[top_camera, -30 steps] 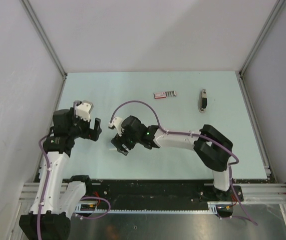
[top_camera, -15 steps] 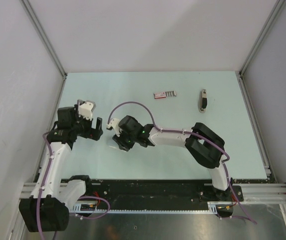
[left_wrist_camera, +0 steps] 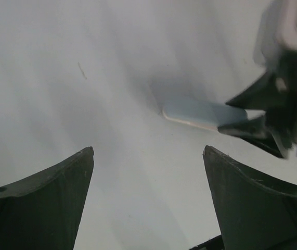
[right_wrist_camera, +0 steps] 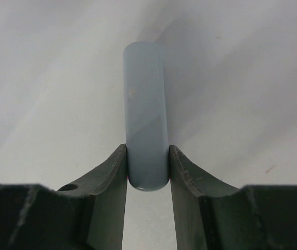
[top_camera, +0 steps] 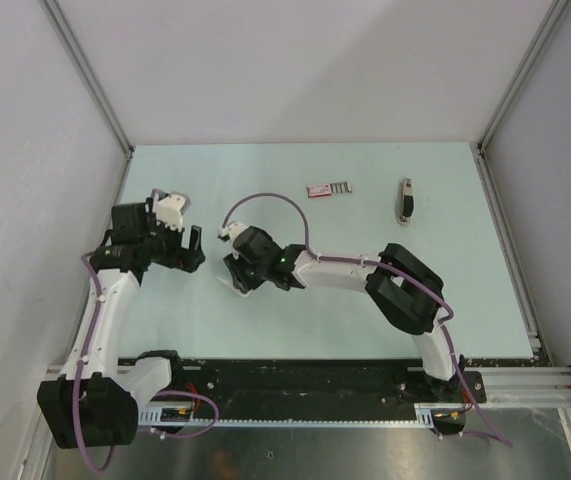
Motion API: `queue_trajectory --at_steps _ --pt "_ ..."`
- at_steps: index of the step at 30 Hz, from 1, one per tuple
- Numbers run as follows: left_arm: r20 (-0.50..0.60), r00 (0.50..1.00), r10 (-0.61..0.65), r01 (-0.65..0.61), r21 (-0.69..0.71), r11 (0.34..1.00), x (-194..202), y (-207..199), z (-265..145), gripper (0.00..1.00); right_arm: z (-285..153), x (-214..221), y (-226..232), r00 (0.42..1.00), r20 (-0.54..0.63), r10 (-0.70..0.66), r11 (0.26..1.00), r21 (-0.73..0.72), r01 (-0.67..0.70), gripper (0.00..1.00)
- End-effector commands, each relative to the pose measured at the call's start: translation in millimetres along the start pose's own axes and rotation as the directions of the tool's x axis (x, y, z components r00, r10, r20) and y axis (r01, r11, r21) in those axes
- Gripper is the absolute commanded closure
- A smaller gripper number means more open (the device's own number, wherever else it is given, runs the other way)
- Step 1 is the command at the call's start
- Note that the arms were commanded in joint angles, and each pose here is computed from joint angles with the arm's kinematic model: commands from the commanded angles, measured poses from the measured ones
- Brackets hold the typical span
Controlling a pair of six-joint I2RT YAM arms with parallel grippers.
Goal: Unload the staples from the stapler
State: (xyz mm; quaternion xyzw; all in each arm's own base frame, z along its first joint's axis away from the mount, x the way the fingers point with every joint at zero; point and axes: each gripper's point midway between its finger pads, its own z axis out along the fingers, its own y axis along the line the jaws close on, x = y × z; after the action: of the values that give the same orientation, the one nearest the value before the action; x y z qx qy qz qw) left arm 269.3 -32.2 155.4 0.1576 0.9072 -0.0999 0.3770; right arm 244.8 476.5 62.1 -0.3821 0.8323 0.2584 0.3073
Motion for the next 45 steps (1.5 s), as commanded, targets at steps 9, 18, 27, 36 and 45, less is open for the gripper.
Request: queue_trajectory --at_steps 9,18,27,36,45 --pt "0.090 0.994 0.063 -0.088 0.313 0.946 -14.0 -55.0 -18.3 0.17 -48.6 -102.5 -56.5 0.660 0.419 0.623 0.732 -0.015 -0.681 1.00" --pt "0.007 1.000 0.011 -0.013 0.461 0.887 4.7 -72.7 0.8 0.44 -69.6 -135.6 -38.9 0.461 0.415 0.784 0.587 -0.255 -0.768 1.00" --pt "-0.008 0.999 0.044 -0.035 0.455 0.890 4.3 -69.6 8.3 0.30 -75.7 -141.9 -6.5 0.419 0.357 0.835 0.537 -0.359 -0.763 1.00" --pt "-0.031 0.997 0.075 -0.054 0.429 0.901 2.2 -57.1 21.8 0.40 -84.9 -143.7 18.9 0.416 0.316 0.853 0.519 -0.424 -0.742 1.00" --pt "-0.015 0.994 0.111 -0.096 0.394 0.914 -4.9 -49.0 21.7 0.79 -81.8 -133.7 34.0 0.430 0.254 0.866 0.500 -0.446 -0.742 1.00"
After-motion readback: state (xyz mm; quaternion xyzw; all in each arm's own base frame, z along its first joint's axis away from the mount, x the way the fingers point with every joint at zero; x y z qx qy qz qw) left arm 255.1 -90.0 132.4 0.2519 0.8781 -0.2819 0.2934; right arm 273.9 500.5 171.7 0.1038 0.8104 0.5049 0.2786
